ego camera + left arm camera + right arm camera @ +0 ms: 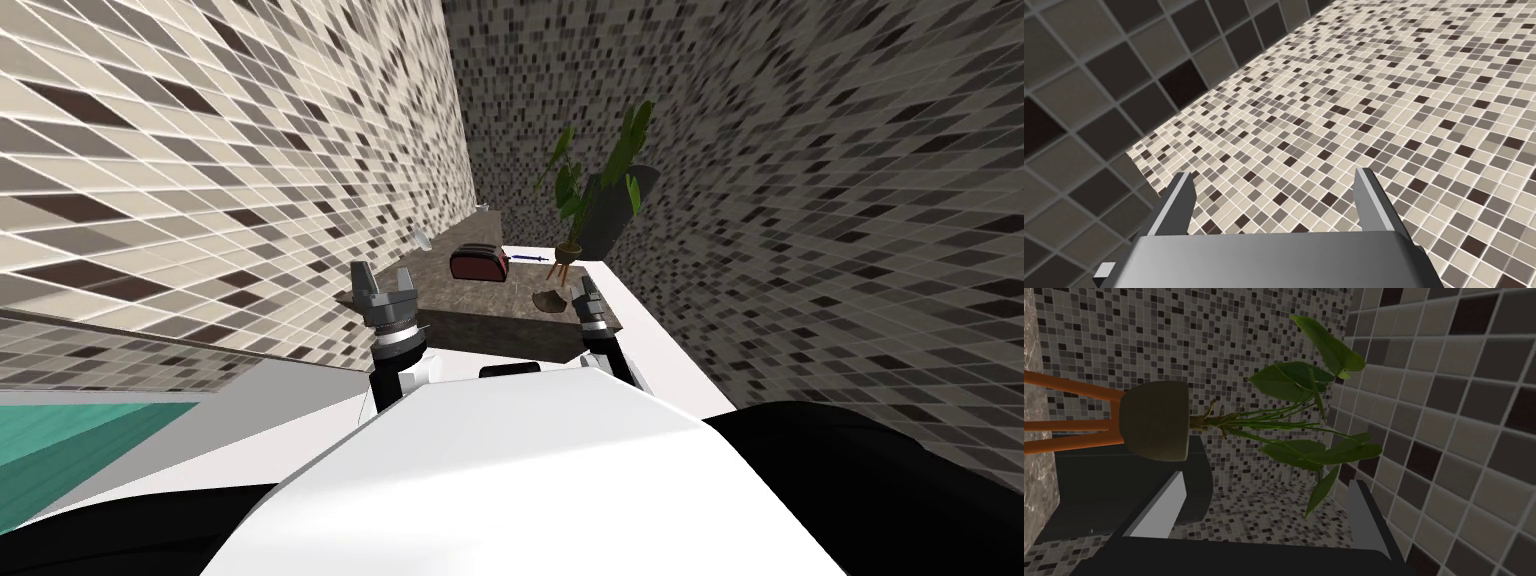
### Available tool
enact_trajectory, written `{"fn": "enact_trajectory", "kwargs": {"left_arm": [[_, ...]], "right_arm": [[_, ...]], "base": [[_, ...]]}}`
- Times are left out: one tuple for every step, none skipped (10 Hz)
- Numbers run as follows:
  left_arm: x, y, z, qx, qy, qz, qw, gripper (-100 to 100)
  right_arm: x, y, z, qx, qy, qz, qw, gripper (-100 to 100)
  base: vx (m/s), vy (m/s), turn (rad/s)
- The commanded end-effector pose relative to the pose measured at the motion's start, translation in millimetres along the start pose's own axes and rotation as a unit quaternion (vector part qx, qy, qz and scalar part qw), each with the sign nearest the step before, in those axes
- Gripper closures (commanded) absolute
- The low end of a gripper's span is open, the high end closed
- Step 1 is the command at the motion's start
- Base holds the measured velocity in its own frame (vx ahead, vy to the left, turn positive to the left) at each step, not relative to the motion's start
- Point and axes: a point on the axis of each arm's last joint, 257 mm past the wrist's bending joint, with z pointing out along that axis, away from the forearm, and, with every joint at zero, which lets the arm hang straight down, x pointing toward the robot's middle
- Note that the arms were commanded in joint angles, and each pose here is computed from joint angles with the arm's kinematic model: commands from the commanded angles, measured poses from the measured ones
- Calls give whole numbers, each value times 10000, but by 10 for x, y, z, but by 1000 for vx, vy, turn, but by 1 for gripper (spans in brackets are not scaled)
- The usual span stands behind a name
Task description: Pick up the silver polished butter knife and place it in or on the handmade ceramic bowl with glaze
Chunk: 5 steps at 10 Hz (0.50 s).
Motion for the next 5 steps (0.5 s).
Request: {"fn": "enact_trajectory", "kwargs": {"left_arm": [[0,0,0,0,0,0,10000,0],[0,0,0,0,0,0,10000,0],[0,0,0,0,0,0,10000,0],[0,0,0,0,0,0,10000,0],[-1,0,-1,-1,0,1,10000,0]], "right_arm": [[47,-139,-29,262,185,81,9995,-100],[75,-234,-46,426,287,128,9986,-100],[100,-336,-65,600,405,151,9973,-100],[106,-338,-67,606,463,107,9970,-100],[124,-446,-90,790,591,108,9951,-100]], "base": [[-141,7,217],[-145,29,242],[-154,33,299],[-83,12,53],[-60,19,141]]}}
